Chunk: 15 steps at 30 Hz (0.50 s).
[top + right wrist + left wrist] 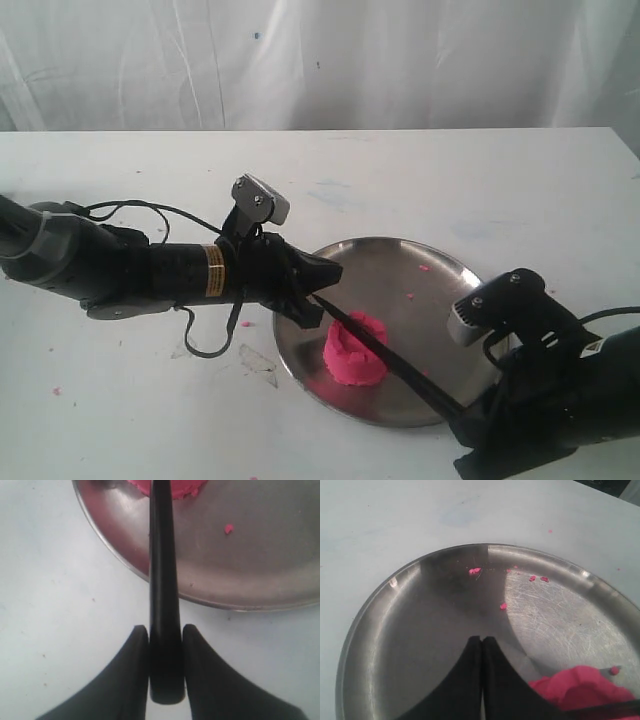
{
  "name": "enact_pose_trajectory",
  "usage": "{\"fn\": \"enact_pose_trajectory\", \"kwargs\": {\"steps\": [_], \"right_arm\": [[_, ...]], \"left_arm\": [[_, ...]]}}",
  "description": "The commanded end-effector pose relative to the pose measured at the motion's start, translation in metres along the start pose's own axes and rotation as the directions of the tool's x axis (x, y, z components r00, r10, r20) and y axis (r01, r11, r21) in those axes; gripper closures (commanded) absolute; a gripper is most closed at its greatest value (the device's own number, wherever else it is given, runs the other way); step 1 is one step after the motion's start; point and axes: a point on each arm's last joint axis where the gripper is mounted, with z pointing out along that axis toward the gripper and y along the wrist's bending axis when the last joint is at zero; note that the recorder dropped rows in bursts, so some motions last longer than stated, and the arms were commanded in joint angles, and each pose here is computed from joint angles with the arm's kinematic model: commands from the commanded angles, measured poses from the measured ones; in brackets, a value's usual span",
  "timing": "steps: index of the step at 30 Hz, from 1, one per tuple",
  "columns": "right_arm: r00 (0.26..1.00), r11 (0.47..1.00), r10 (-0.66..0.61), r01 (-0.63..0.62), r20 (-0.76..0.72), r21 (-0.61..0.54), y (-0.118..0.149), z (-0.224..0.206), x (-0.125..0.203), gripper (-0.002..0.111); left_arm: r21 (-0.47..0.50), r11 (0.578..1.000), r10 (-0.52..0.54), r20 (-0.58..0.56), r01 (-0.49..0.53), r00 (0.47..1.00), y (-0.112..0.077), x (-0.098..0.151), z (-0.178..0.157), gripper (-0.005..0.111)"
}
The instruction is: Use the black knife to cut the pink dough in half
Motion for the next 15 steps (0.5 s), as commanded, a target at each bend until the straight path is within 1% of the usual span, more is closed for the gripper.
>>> {"fn": "enact_pose_trajectory", "kwargs": {"steps": [1,5,8,12,15], "right_arm": [[1.000,1.000,0.006,-0.006,-0.008,0.001,0.000,0.002,0.002,0.108],[1.000,1.000,0.007,-0.007,-0.007,0.002,0.000,0.002,0.001,0.108],[1.000,1.000,0.007,-0.007,-0.007,0.002,0.000,0.002,0.001,0.108],[1.000,1.000,0.009,-0.009,-0.006,0.002,0.000,0.002,0.001,0.108],[1.000,1.000,0.009,-0.009,-0.006,0.002,0.000,0.002,0.001,0.108]], "left_arm": [[0.012,1.000,0.011,0.008,-0.011,1.000,-0.002,-0.002,0.000,0.107],[0.066,0.998,0.015,0.045,-0.018,0.999,-0.008,-0.005,0.001,0.107],[0.092,0.994,0.055,-0.016,-0.054,0.998,-0.010,0.002,0.001,0.107],[0.095,0.995,0.032,-0.039,-0.028,0.999,-0.008,0.012,0.005,0.107],[0.092,0.995,0.029,-0.044,-0.025,0.999,-0.007,0.013,0.005,0.107]]}}
